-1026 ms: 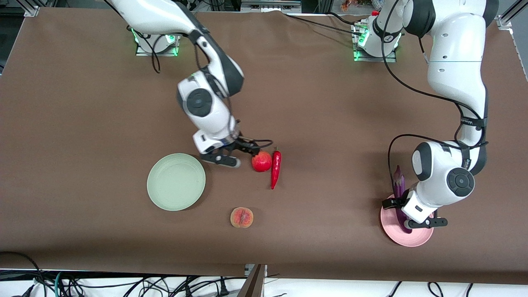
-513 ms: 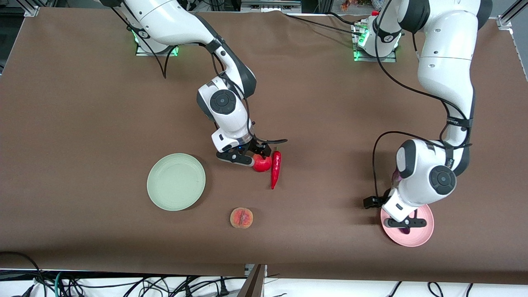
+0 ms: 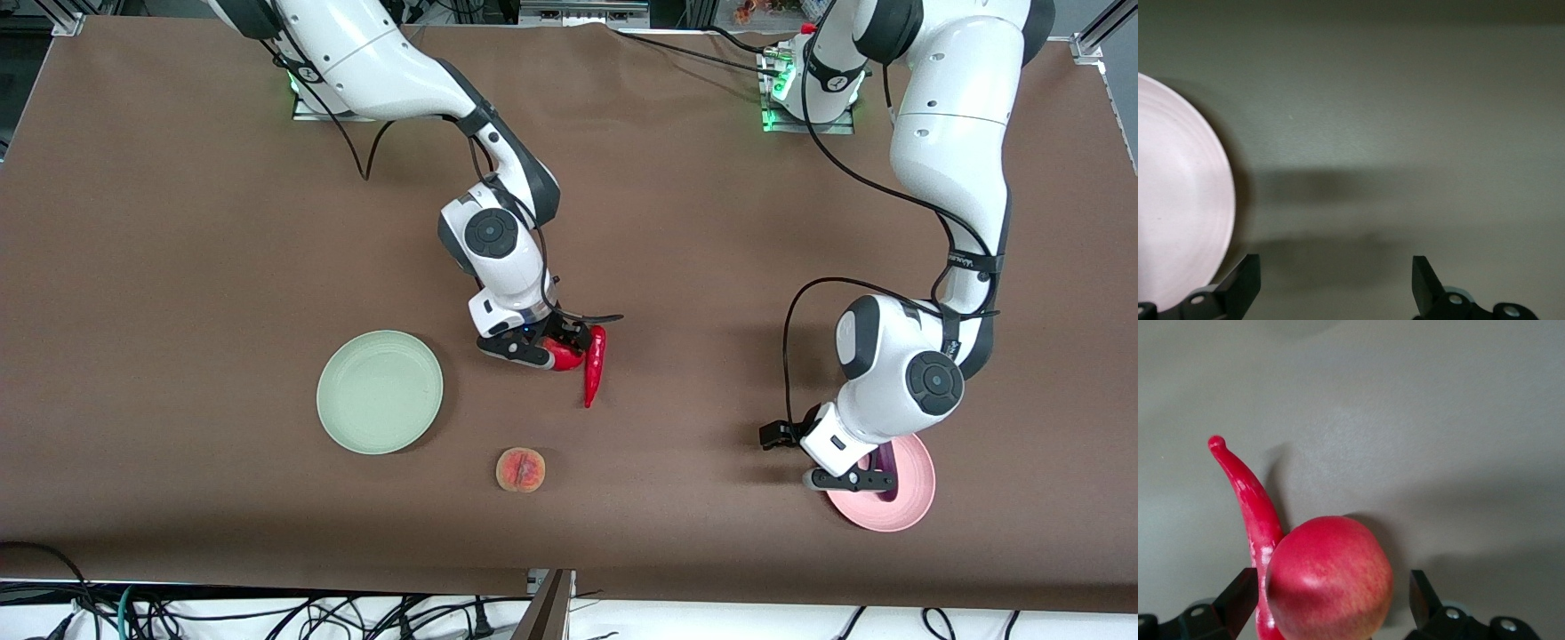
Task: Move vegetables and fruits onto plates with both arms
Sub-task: 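Grasp the red apple with the right gripper while the left gripper withdraws, then move the apple to the green plate while the left gripper grasps the chili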
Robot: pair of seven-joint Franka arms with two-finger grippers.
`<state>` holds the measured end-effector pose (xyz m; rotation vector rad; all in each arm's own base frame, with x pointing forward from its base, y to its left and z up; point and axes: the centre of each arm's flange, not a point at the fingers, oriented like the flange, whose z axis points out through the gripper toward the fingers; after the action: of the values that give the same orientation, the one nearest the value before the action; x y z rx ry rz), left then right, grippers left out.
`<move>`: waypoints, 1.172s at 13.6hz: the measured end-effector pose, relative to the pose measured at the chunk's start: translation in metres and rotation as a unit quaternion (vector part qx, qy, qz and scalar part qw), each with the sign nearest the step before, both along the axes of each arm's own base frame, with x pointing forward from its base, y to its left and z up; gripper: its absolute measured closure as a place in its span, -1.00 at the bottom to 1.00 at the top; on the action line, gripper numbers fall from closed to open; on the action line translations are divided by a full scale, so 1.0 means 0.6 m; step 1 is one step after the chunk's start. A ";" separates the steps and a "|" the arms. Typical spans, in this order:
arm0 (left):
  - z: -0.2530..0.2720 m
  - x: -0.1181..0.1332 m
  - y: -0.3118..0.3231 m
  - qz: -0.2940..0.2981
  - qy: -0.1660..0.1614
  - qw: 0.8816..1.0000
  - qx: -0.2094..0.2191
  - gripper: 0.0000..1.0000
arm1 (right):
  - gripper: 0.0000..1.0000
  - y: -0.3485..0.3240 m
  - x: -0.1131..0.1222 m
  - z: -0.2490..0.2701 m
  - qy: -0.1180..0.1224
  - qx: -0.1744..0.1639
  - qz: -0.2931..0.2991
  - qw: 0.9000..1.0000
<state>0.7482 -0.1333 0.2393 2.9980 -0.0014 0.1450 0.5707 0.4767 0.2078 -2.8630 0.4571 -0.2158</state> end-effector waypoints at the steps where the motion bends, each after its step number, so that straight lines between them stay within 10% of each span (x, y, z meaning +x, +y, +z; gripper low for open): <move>1: 0.000 -0.002 -0.013 0.004 0.001 1.000 -0.002 -1.00 | -1.00 0.005 -0.004 -0.011 -0.003 -0.002 0.001 1.000; 10: 0.000 -0.052 -0.197 0.005 0.015 1.000 -0.010 -1.00 | -0.74 -0.037 0.039 0.016 -0.026 -0.087 0.071 0.993; 16: -0.023 -0.153 -0.393 -0.004 0.045 0.999 -0.011 -1.00 | -0.74 -0.296 0.178 0.089 0.008 -0.181 0.181 0.967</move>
<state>0.6561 -0.3694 0.2254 2.9796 -0.0020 0.0085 0.6777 0.2991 0.2614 -3.2358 -0.1252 -0.2301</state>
